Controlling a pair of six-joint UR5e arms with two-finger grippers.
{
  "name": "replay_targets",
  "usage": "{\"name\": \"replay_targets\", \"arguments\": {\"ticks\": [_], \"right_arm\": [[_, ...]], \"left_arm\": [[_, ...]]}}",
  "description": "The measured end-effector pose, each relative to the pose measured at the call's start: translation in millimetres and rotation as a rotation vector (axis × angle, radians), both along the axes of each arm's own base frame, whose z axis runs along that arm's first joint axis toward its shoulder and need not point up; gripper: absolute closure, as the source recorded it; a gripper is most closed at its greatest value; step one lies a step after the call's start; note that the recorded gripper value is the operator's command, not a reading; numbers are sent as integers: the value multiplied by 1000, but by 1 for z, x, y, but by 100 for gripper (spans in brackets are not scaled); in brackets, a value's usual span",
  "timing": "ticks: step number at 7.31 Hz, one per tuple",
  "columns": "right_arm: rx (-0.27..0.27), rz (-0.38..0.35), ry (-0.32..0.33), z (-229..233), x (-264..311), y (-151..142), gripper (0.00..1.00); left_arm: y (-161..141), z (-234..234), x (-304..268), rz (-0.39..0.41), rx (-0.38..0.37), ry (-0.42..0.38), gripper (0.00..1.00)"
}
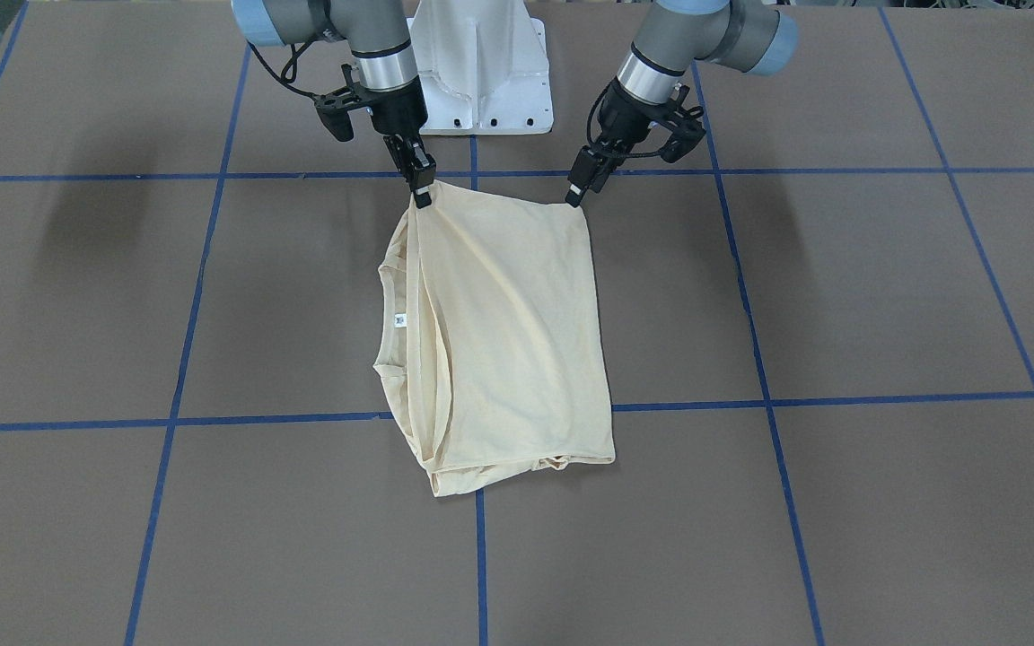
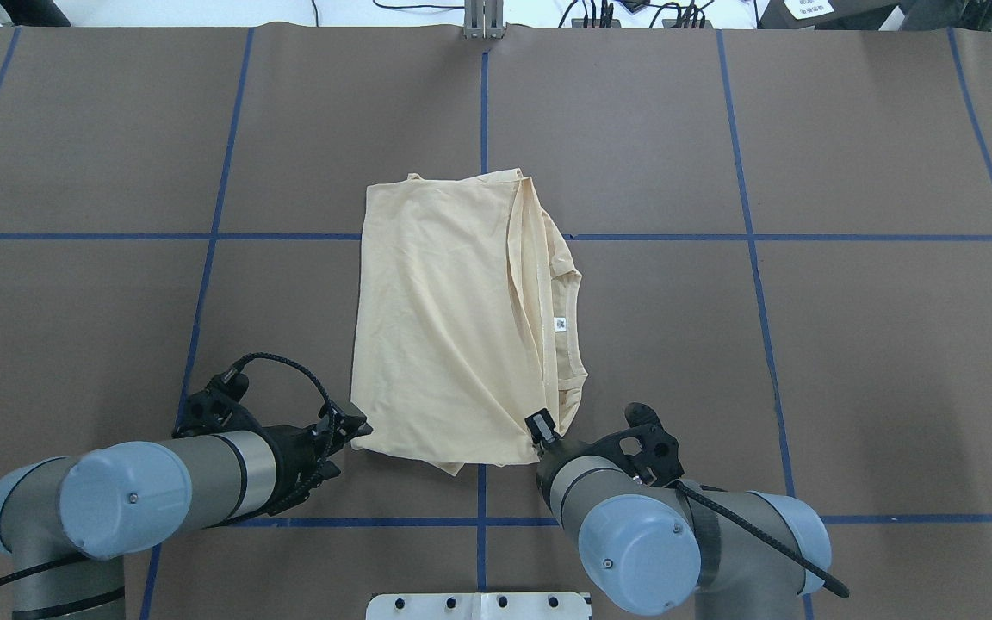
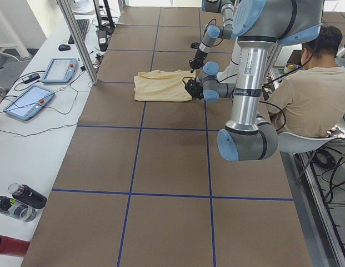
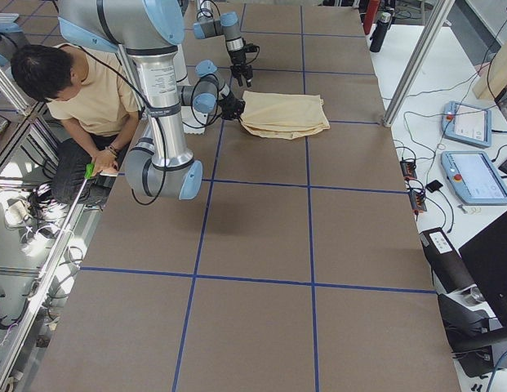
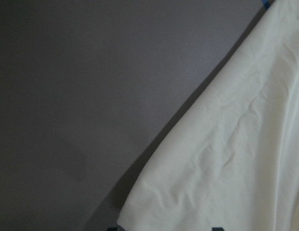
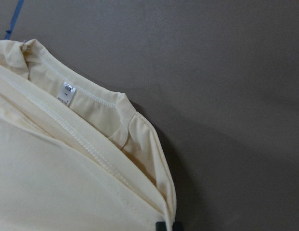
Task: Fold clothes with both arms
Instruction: 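Move the left gripper down to the other near corner and grasp it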
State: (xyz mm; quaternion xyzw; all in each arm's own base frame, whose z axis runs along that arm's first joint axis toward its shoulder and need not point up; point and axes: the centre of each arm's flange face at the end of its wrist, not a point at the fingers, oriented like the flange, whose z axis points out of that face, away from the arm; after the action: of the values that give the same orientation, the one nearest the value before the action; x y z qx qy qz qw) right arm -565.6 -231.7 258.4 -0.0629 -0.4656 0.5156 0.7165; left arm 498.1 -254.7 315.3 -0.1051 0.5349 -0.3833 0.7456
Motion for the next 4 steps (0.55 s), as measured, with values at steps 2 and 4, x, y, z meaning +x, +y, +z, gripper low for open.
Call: {"name": "replay_targets", "arguments": {"ticks": [2,4], "right_arm": [[0,-1,0,0,0,0,100],[0,-1,0,0,0,0,100]], "left_arm": [[2,2,10,-10,-6,-6,34],[-1,0,16,-31,2,-8,39]]}}
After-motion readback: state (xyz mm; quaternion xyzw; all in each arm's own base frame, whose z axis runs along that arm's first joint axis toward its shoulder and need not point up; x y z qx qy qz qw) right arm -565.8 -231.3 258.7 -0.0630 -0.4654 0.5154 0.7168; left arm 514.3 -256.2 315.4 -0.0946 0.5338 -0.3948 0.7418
